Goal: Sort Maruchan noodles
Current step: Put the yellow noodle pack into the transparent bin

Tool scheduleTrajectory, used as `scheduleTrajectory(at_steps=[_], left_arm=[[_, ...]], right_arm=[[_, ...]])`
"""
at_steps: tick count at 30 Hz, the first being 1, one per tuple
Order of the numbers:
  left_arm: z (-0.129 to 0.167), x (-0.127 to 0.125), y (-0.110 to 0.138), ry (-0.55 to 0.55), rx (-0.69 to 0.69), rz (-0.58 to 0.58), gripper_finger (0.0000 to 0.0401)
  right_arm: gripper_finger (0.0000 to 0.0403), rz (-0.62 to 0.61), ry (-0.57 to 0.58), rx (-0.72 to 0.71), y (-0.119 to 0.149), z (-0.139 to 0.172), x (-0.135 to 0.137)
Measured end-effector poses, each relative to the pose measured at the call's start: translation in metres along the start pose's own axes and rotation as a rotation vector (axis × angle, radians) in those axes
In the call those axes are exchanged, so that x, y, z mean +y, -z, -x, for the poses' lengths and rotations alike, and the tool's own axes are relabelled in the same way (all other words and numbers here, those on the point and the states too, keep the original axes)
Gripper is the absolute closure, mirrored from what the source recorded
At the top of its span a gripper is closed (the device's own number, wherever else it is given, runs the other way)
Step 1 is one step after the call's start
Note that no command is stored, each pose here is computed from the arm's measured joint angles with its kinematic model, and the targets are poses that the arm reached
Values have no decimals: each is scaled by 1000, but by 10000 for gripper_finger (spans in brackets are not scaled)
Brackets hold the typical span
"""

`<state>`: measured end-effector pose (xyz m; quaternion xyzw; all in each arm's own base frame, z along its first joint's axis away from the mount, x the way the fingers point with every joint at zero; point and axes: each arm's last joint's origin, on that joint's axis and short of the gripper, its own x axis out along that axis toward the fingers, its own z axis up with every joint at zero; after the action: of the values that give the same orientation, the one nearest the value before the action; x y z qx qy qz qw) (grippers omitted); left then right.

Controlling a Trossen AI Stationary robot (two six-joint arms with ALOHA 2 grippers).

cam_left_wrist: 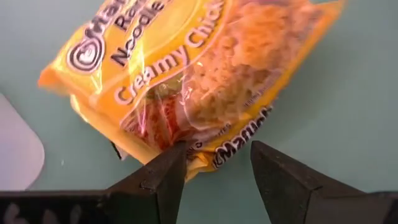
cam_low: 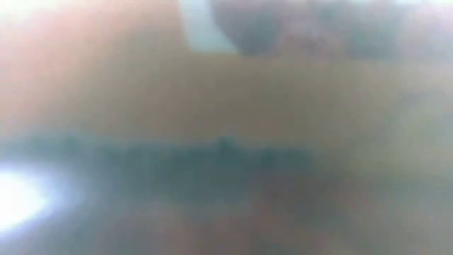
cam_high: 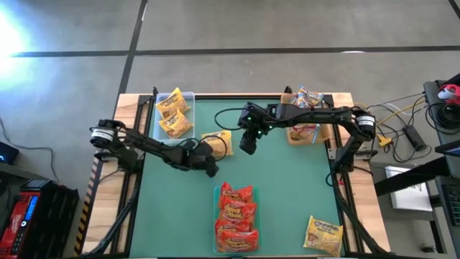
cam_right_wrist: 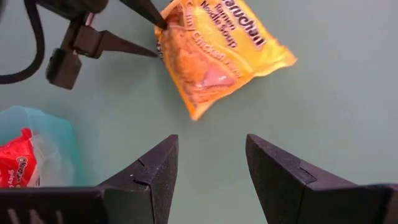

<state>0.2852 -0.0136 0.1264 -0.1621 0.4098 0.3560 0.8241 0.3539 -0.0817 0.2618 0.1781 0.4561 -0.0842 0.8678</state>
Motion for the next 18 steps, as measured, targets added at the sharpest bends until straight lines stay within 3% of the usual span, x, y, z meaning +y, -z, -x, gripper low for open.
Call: scheduleTrajectory(at_steps=[10, 18], left_arm=[[12, -18, -28, 41, -116, -79, 235], [-13, -13, -44, -10, -153, 19, 235]], right_arm=[[227, 18, 24, -7, 0, 0, -1], [227, 26, 76, -19, -1, 0, -3]])
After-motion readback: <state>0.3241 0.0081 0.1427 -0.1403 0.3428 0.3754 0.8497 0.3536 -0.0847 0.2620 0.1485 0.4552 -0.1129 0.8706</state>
